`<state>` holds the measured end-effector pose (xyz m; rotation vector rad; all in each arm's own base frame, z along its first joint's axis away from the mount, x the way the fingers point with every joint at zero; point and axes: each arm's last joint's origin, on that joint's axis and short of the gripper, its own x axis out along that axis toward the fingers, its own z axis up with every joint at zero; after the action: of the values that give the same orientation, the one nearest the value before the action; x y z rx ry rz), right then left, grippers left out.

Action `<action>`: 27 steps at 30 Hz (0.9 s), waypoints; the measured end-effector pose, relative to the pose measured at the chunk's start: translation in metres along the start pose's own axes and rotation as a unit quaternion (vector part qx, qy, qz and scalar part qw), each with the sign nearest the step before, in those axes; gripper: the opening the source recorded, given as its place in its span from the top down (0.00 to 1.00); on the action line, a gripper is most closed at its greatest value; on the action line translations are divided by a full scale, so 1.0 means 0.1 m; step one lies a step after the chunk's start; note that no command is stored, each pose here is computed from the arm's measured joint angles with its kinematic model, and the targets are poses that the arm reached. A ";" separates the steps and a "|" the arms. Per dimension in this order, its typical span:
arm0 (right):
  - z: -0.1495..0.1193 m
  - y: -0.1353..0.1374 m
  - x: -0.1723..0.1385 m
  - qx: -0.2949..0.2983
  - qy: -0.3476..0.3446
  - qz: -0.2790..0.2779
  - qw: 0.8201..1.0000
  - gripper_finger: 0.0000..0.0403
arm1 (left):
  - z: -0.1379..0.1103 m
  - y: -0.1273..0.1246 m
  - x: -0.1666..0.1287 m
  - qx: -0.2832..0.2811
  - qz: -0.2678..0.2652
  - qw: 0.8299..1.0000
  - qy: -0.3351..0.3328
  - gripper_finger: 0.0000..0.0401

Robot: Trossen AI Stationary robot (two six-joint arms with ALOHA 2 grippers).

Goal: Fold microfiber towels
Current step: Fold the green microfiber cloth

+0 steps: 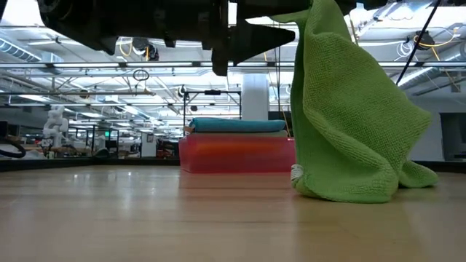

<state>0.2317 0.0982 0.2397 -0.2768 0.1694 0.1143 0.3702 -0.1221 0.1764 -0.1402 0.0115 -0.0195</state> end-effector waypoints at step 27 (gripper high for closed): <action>-0.18 0.09 0.12 0.188 0.060 -0.034 0.980 0.43 | -0.09 0.12 -0.12 0.027 0.083 0.984 0.157 0.99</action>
<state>0.2398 0.1028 0.2183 0.0876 0.2956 -0.0036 0.3581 -0.1109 0.1662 -0.0805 0.3377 0.1252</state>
